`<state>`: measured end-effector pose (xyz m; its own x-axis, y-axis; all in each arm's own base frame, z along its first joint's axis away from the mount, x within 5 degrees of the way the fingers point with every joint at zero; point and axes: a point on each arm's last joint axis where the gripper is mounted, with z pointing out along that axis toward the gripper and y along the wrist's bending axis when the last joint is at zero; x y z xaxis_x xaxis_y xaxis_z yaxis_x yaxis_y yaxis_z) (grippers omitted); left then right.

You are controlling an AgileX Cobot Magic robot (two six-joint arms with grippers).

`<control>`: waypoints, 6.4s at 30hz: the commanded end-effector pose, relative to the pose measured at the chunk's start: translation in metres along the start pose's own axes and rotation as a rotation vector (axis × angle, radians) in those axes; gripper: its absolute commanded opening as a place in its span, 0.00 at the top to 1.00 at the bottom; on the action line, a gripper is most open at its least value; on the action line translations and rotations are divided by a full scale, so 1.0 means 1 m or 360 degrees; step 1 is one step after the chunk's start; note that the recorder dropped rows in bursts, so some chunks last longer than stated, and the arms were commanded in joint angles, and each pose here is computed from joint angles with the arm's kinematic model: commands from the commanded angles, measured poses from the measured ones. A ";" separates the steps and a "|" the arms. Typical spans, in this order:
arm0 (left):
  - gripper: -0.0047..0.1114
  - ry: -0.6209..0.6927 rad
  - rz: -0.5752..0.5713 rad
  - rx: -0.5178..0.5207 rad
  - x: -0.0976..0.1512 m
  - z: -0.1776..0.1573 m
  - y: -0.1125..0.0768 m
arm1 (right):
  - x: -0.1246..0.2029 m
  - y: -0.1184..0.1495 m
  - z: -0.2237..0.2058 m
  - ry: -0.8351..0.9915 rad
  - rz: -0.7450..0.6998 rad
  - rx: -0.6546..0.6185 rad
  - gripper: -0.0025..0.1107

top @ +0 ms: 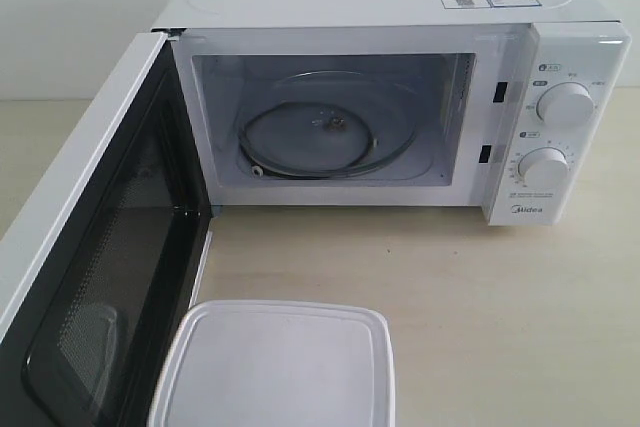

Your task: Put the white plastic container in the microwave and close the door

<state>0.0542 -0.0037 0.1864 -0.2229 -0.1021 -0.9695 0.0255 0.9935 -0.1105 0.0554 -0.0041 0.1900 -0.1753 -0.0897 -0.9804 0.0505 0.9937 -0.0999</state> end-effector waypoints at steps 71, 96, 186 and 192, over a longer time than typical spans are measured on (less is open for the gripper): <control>0.93 -0.0003 -0.0024 -0.0002 0.001 0.000 0.000 | -0.023 0.183 0.028 0.1712 0.0733 -0.1408 0.91; 0.93 -0.0003 -0.0024 -0.0002 0.001 0.000 0.000 | -0.012 0.189 0.035 0.1546 0.0639 -0.1186 0.91; 0.93 -0.0003 -0.0024 -0.0002 0.001 0.000 0.000 | -0.018 0.214 0.100 0.0898 0.0014 -0.0725 0.91; 0.93 -0.0003 -0.0024 -0.0002 0.001 0.000 0.000 | -0.017 0.207 0.090 0.0935 -0.0387 -0.0880 0.91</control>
<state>0.0542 -0.0037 0.1864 -0.2229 -0.1021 -0.9695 0.0255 0.9935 -0.1105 0.1599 0.2015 0.1706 -0.6610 -0.2920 -0.6913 -0.4465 0.8934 0.0495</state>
